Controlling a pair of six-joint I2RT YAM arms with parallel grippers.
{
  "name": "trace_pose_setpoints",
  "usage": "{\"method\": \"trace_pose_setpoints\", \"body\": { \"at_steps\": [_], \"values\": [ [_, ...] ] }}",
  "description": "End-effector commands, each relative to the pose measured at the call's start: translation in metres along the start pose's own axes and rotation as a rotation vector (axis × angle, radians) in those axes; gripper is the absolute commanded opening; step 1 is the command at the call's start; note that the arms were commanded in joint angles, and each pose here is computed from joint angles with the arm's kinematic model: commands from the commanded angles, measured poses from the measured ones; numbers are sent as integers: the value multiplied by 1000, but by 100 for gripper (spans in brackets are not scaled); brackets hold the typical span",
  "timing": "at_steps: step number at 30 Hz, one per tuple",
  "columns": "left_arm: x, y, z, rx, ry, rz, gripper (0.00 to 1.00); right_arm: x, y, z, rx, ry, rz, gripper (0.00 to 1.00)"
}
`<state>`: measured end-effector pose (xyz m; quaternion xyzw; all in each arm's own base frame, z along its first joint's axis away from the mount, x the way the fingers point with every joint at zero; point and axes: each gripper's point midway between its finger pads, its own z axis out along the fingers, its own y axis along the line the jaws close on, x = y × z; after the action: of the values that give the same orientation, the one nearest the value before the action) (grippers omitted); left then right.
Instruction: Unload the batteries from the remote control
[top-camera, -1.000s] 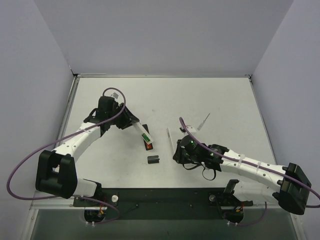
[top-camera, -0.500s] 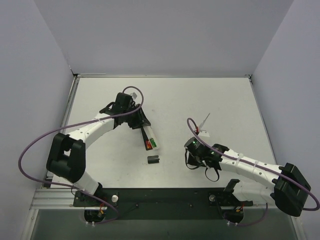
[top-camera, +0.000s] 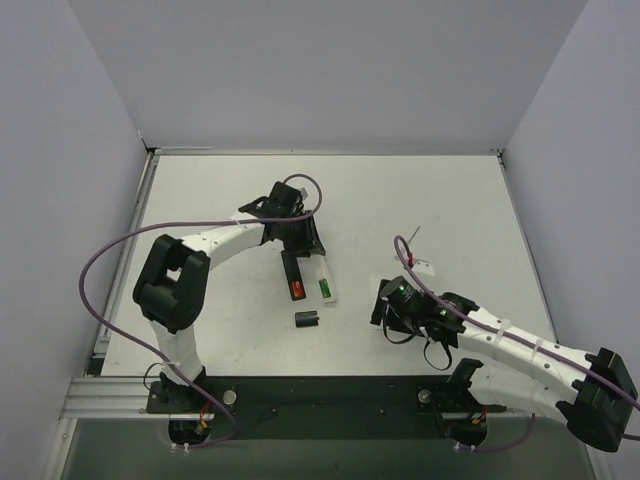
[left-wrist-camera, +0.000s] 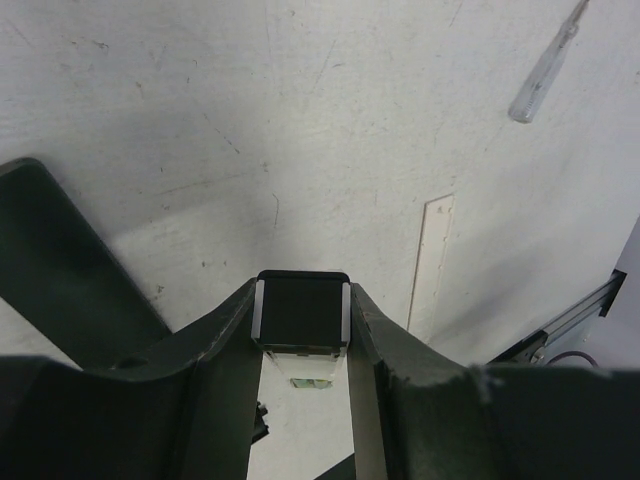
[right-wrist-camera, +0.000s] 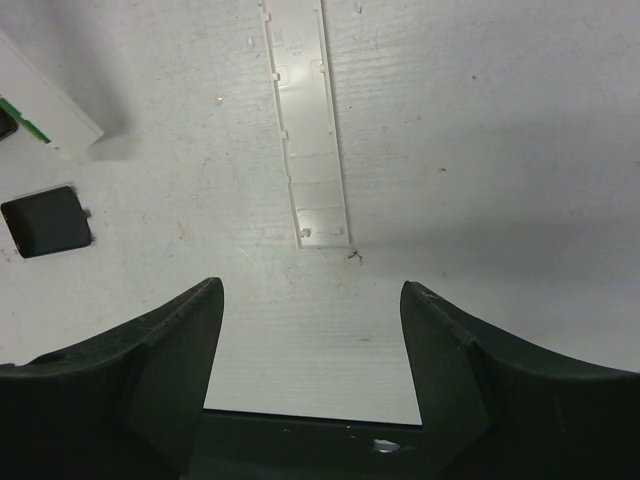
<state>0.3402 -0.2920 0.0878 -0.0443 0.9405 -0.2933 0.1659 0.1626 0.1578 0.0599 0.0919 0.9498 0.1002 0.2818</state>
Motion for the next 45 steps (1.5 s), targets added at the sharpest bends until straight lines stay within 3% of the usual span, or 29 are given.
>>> {"method": "trace_pose_setpoints", "body": {
  "at_steps": [1, 2, 7, 9, 12, 16, 19, 23, 29, 34, 35, 45],
  "values": [
    [-7, -10, 13, -7, 7, 22, 8, -14, -7, -13, 25, -57, 3, 68],
    [-3, -8, 20, -15, 26, 23, 15, -15, -9, -15, 33, -64, 2, 68],
    [4, -13, 32, 0, 69, 23, 30, -23, -9, -20, 29, -92, 5, 68],
    [4, -13, 33, 5, 76, 21, 46, -27, -12, -21, 44, -111, 6, 68],
    [-1, -19, 29, 22, 57, 27, 59, -31, -16, -19, 68, -121, 11, 68],
    [-8, -30, 21, 55, 44, 44, 67, -45, -15, -21, 77, -131, 31, 69],
    [-16, -34, 8, 82, 27, 43, 70, -59, -12, -24, 82, -154, 33, 68],
    [-37, -38, -34, 116, -86, 62, 71, -101, -14, -27, 114, -213, 70, 69],
    [-46, -4, -101, 79, -245, 122, 86, -146, -33, 9, 243, -154, 135, 65],
    [-32, 27, -141, 59, -275, 136, 91, -177, -43, 43, 293, -114, 209, 59],
    [-25, 35, -141, 45, -263, 137, 91, -171, -43, 59, 290, -55, 219, 58],
    [7, 68, -155, 10, -334, 274, 91, -184, -48, 127, 318, 62, 255, 54]
  ]
}}
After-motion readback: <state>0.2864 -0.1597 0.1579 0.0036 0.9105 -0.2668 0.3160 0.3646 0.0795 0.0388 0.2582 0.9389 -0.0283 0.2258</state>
